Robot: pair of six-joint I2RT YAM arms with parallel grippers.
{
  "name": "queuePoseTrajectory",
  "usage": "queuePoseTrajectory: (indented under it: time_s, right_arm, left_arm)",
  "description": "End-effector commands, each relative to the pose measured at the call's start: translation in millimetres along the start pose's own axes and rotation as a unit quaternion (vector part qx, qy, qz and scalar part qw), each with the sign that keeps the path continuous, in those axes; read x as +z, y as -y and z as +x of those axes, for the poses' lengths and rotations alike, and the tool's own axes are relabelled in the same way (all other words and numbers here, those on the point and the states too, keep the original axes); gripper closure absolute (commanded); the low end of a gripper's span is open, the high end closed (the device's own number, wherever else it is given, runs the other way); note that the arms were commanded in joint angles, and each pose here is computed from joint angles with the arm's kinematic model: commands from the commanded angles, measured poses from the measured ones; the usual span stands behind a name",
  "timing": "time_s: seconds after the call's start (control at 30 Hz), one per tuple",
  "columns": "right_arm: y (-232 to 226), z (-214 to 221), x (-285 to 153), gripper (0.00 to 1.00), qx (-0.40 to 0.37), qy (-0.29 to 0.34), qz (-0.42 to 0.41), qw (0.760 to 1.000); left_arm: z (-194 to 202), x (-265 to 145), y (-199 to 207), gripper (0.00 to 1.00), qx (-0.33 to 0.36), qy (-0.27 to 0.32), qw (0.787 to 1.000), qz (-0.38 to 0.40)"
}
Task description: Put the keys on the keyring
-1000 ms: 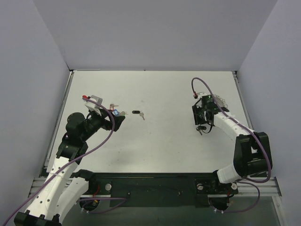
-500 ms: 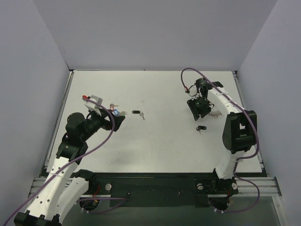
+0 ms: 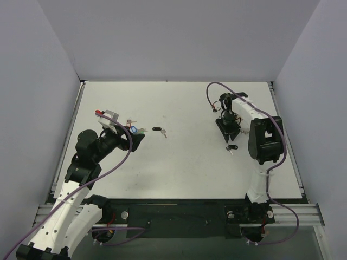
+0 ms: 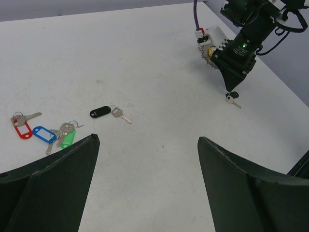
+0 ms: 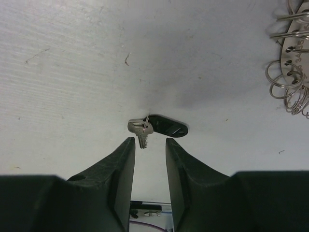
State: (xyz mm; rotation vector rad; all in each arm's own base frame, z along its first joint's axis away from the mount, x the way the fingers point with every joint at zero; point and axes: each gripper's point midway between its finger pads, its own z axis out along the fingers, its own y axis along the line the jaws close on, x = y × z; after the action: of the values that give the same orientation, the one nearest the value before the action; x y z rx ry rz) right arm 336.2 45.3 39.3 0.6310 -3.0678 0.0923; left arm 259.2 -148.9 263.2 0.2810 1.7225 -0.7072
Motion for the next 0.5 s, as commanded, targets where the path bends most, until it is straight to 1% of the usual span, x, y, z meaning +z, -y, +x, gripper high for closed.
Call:
queuePoseTrajectory:
  time_s: [0.0,0.07,0.1,0.47]
  right_arm:
    - [5.8,5.2,-4.9,0.73,0.01,-0.027,0.016,0.999]
    - [5.8,3.6,-1.2,0.74,0.011,-0.032,0.015,0.999]
    - [5.9,2.5,1.0,0.76,0.012,-0.034,0.014,0.999]
    - [4.1,6.7,12.8,0.78,0.011,-0.057,0.012,0.998]
  left_arm:
    - [-19.4,-1.0,10.2,0.07,0.018,0.027,0.999,0.02]
    - [-18.9,-0.7,10.3,0.07,0.017,0.026,0.999,0.02]
    - [-18.3,-0.9,9.9,0.07,0.017,0.026,0.999,0.02]
    - [-18.6,-0.9,10.2,0.07,0.018,0.026,0.999,0.02]
